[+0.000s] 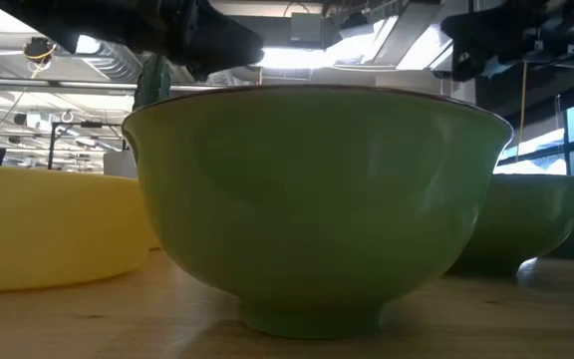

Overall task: Pick & Place Mini bowls
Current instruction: Put the red patterned bowl on the shelf

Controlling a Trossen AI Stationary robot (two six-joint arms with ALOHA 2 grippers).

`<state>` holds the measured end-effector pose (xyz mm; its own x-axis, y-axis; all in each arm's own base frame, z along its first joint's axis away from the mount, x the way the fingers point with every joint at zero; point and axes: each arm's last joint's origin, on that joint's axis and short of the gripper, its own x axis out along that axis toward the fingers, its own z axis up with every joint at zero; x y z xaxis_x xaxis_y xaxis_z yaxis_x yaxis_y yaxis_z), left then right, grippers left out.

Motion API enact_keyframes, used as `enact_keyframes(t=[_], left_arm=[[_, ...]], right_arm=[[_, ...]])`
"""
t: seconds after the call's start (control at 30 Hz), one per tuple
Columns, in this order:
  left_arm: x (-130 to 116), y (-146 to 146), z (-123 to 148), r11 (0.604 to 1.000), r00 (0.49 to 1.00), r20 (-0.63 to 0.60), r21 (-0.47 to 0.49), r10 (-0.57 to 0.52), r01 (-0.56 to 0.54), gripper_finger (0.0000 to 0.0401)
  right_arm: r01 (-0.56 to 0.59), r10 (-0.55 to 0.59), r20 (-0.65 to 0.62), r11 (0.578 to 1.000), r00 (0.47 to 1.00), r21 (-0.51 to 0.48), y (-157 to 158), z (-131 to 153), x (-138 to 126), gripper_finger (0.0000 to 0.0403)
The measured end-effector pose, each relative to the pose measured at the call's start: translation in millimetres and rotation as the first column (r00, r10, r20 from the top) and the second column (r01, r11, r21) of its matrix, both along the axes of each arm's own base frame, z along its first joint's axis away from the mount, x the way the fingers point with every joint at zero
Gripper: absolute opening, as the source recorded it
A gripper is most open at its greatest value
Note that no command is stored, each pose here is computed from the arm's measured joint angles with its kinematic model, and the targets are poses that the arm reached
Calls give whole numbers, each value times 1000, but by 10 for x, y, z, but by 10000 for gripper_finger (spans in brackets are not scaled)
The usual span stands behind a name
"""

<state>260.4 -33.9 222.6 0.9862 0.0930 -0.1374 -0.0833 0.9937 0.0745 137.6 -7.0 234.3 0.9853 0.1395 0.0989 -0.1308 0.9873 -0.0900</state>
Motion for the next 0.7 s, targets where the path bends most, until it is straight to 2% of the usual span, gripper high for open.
enact_keyframes(t=[0.13, 0.27, 0.37, 0.57, 0.7], left_arm=[[19, -3, -13, 1000, 1000, 4, 15, -2, 2, 166], [22, 0, 9, 996, 1000, 17, 87, -14, 13, 166], [25, -4, 38, 996, 999, 44, 92, -26, 21, 166], [27, -35, 60, 992, 990, 72, 29, -121, 119, 166], [26, -76, 66, 984, 981, 77, -13, -177, 178, 166]], right_arm=[[6, -6, -1, 999, 1000, -50, 0, -8, 1, 21], [15, -12, 29, 993, 1000, -113, 0, 12, 0, 21], [21, -15, 42, 988, 999, -150, -1, 19, -1, 21], [-14, 20, 39, 990, 999, -138, 9, 18, -1, 21], [-21, 27, 66, 996, 997, -82, 10, 53, -7, 21]])
